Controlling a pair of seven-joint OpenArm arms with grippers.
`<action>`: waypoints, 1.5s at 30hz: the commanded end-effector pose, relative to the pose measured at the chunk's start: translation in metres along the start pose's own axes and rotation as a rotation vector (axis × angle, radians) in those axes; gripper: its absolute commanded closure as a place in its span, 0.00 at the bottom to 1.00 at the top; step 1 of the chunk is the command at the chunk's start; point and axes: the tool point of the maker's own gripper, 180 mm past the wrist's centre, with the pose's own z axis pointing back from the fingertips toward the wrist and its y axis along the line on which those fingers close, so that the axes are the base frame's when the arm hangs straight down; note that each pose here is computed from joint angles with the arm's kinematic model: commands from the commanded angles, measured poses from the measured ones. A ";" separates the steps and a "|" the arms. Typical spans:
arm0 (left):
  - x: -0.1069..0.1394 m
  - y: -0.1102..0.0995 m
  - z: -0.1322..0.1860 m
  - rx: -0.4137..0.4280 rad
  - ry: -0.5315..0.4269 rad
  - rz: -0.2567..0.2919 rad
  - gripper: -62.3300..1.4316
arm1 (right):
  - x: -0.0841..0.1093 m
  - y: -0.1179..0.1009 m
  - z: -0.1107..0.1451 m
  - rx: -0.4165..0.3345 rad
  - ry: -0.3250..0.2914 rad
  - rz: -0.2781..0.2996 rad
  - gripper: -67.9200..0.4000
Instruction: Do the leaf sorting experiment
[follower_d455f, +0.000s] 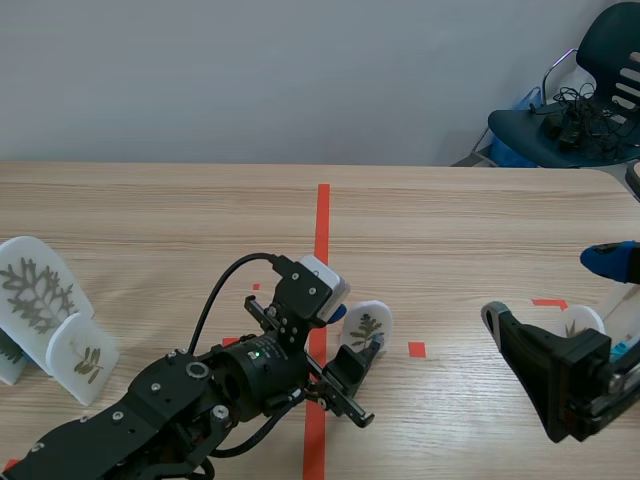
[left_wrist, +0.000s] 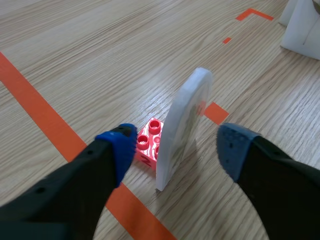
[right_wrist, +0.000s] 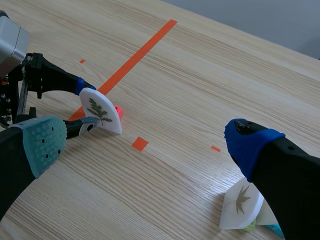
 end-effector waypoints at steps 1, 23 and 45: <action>0.014 0.002 -0.002 0.004 -0.048 -0.001 0.57 | 0.015 -0.003 -0.002 -0.005 -0.047 0.011 0.00; 0.080 -0.008 0.040 0.026 -0.163 0.031 0.89 | 0.015 -0.004 -0.002 -0.006 -0.047 0.012 0.00; 0.014 0.112 0.191 0.557 -0.096 0.323 0.89 | 0.015 -0.004 -0.002 -0.006 -0.047 0.012 0.00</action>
